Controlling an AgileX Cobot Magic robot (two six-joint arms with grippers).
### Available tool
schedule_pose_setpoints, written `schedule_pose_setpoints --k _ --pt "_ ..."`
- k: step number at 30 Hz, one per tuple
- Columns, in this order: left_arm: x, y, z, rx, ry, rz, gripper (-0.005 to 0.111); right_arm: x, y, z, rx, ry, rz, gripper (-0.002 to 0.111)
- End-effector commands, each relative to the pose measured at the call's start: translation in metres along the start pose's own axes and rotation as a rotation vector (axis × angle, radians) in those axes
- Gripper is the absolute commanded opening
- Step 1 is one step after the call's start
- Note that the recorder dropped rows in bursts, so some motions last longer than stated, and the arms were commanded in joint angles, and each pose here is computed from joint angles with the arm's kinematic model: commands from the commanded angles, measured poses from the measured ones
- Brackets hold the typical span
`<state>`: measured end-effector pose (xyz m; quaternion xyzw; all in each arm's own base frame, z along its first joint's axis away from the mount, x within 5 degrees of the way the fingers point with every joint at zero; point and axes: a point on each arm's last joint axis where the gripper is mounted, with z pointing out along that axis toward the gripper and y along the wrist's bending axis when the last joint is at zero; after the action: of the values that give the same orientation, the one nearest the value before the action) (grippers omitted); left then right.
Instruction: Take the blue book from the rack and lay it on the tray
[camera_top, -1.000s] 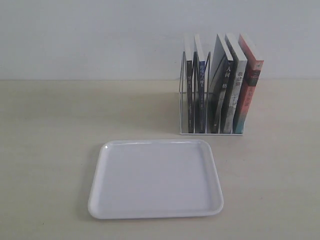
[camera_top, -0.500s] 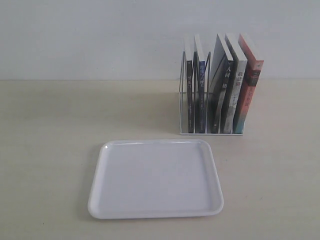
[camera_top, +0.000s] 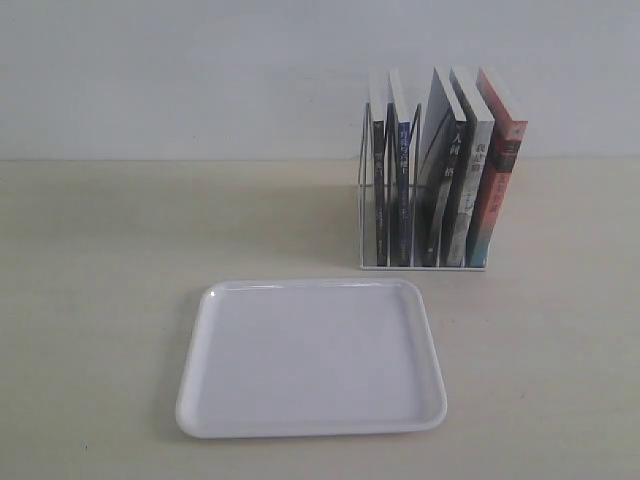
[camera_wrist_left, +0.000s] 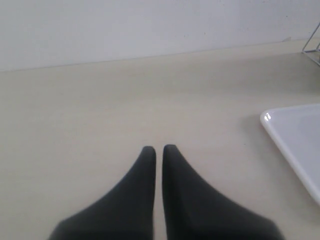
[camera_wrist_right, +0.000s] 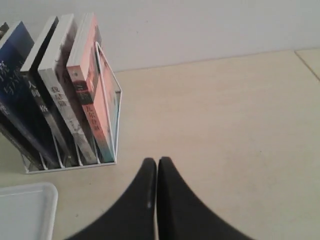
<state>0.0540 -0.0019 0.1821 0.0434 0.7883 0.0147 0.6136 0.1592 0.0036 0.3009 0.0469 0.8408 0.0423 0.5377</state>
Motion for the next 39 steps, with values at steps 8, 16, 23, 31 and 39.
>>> schedule_pose_setpoints --k 8,16,23,31,39 --pt "-0.003 0.000 -0.001 -0.003 -0.022 0.000 0.005 -0.131 0.033 0.114 -0.133 0.447 -0.073 0.000" --pt "-0.003 0.000 -0.001 -0.003 -0.022 0.000 0.005 -0.165 0.057 0.170 -0.244 0.596 -0.106 0.030" --pt "-0.003 0.000 -0.001 -0.003 -0.022 0.000 0.005 -0.170 0.100 0.204 -0.262 0.567 -0.146 0.044" --pt "-0.003 0.000 -0.001 -0.003 -0.022 0.000 0.005 -0.157 0.093 0.233 -0.117 0.596 -0.189 0.044" --pt "-0.003 0.000 -0.001 -0.003 -0.022 0.000 0.005 -0.147 0.092 0.246 -0.100 0.627 -0.186 0.044"
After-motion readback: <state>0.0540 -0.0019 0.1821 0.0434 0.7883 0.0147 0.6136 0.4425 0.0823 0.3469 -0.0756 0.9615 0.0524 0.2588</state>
